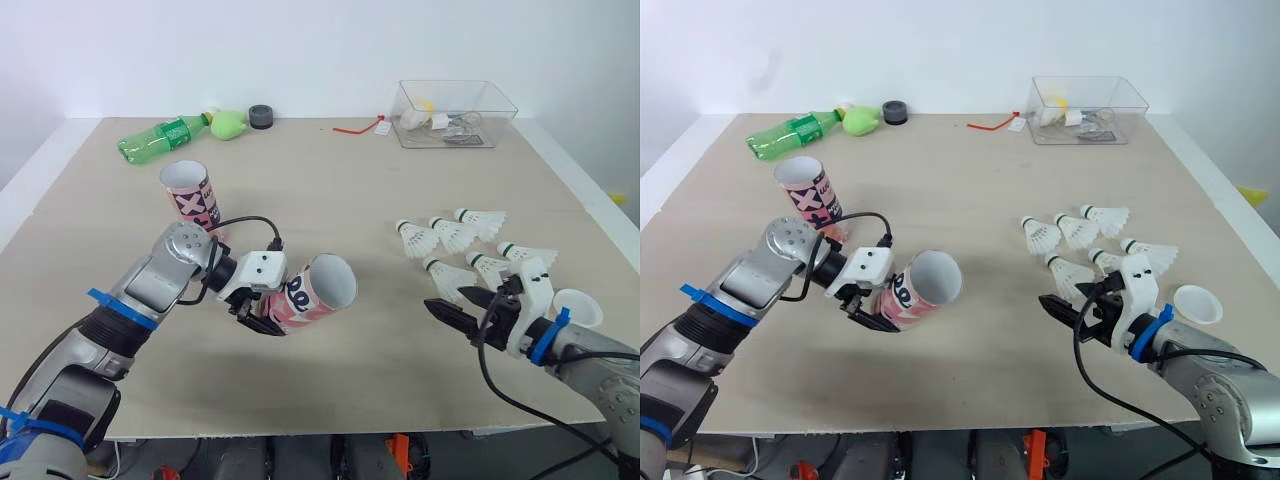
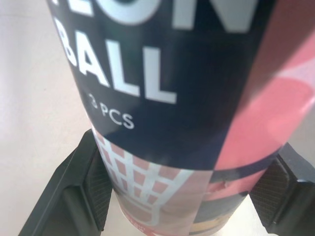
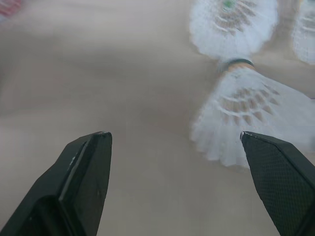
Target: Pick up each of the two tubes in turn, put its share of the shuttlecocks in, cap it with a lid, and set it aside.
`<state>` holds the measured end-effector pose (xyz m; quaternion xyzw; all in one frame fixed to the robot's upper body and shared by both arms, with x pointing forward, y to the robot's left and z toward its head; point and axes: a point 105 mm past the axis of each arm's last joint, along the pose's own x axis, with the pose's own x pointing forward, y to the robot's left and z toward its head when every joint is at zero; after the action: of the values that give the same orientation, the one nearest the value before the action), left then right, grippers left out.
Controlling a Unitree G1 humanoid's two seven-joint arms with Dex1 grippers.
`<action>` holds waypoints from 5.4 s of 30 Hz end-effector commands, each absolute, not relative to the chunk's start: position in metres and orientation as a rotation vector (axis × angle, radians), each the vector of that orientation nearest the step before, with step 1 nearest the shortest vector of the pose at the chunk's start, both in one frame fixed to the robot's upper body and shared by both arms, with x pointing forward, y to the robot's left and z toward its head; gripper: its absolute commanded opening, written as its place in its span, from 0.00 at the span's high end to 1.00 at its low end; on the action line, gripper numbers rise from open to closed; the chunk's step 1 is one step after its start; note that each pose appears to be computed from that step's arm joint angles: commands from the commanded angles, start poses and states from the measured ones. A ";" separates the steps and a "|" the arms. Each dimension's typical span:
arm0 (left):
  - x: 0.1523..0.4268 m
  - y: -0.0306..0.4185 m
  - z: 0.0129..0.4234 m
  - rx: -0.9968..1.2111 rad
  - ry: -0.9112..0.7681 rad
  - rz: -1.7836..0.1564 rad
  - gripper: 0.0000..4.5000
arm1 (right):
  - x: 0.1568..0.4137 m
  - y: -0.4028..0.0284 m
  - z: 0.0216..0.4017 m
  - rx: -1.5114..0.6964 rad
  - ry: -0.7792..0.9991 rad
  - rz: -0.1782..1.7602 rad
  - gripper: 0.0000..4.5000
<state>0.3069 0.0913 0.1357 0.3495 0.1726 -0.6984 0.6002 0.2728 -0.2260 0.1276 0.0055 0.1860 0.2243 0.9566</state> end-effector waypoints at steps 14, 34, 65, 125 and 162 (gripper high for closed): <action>0.329 0.085 0.130 0.787 0.464 -1.492 0.31 | 0.293 -0.217 0.146 -0.048 0.267 0.398 0.00; 0.339 0.073 0.138 0.820 0.405 -1.477 0.31 | 0.303 -0.226 0.132 -0.049 0.310 0.324 0.99; 0.364 0.065 0.150 0.790 0.455 -1.491 0.31 | 0.298 -0.134 0.266 -1.127 -0.104 1.193 0.99; 0.332 0.058 0.133 0.672 0.431 -1.520 0.31 | 0.391 -0.177 0.155 -0.134 0.072 0.204 0.00; 0.349 0.064 0.133 0.646 0.430 -1.479 0.31 | 0.281 -0.151 0.280 -1.025 -0.500 1.145 1.00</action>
<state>0.3463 0.0661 0.1306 0.2790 0.1963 -0.6583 0.6710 0.2955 -0.1649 0.2671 -0.4336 -0.1890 0.4913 0.7314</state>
